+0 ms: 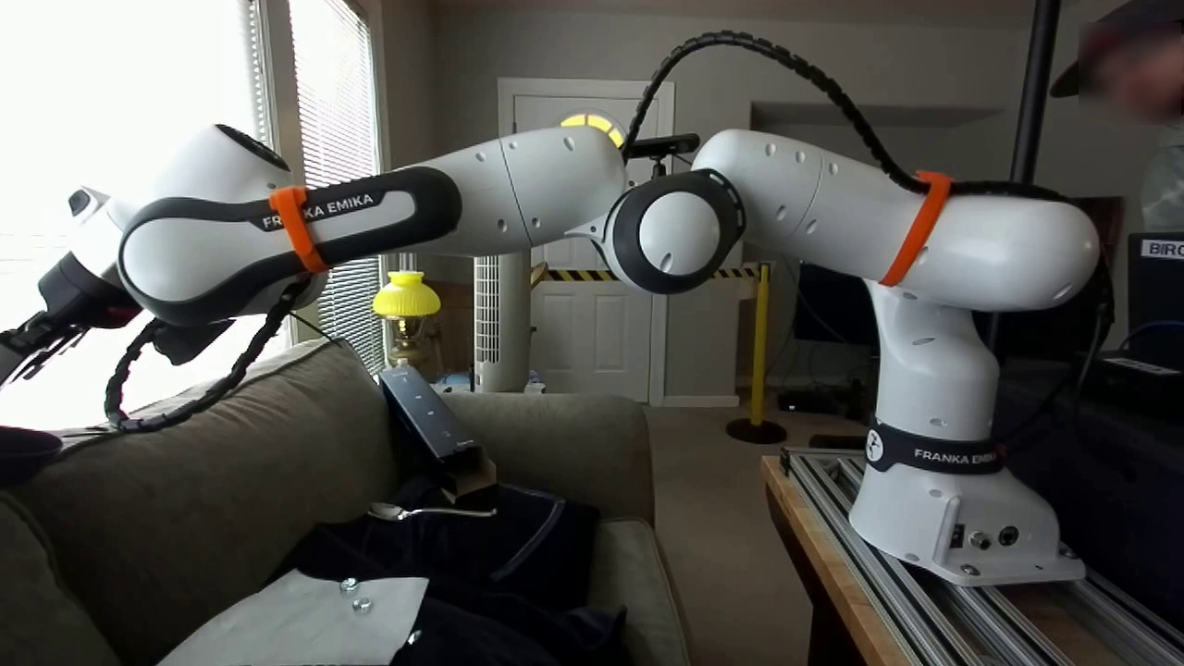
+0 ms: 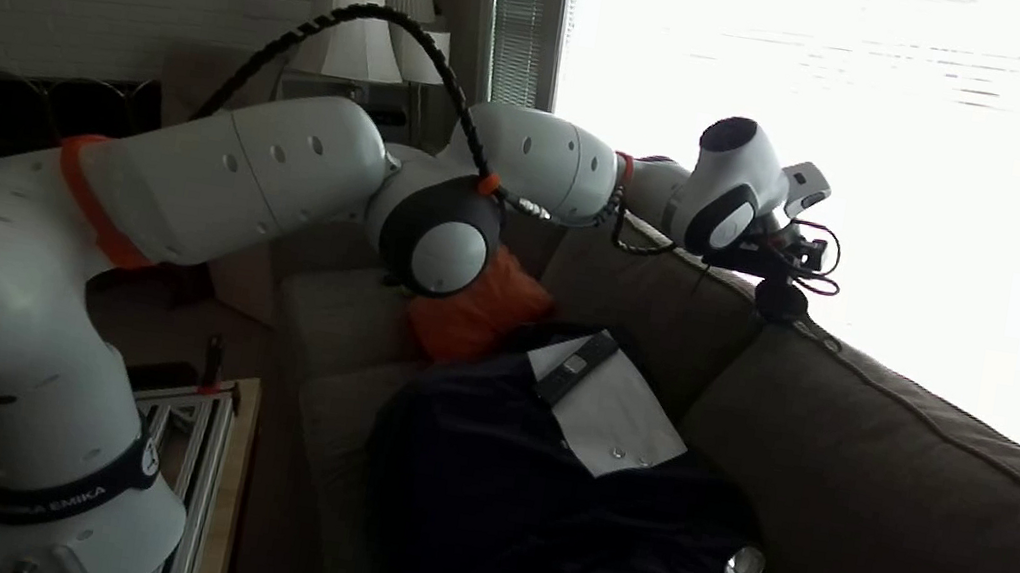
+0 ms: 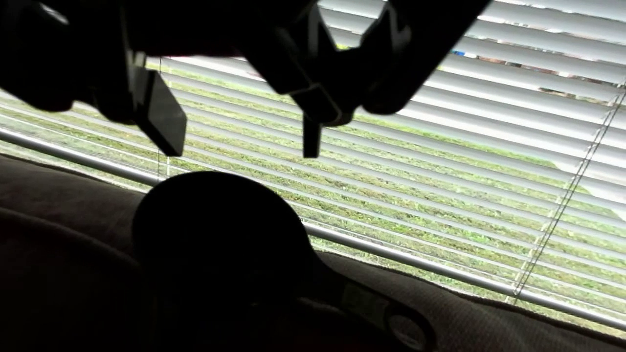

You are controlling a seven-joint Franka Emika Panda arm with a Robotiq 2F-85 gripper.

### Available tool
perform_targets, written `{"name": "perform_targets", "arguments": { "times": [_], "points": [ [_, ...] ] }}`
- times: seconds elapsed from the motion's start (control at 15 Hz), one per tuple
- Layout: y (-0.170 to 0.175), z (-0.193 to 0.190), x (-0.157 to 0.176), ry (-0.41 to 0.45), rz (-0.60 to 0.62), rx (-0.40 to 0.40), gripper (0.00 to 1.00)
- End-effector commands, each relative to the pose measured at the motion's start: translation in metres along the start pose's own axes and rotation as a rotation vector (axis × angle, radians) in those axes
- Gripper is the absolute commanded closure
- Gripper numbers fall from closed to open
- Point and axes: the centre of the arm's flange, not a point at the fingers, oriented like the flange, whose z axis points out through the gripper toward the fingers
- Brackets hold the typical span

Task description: Place the object inside the measuring cup

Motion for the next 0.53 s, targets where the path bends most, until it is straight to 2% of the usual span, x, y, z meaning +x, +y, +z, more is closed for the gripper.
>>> {"name": "perform_targets", "arguments": {
  "times": [0.0, 0.13, 0.47],
  "points": [
    [0.002, 0.031, 0.019, 0.016, 0.001, -0.020, 0.05],
    [0.000, 0.030, 0.020, 0.012, -0.004, -0.014, 0.00],
    [-0.007, 0.013, 0.025, -0.055, -0.058, 0.029, 0.00]
  ]
}}
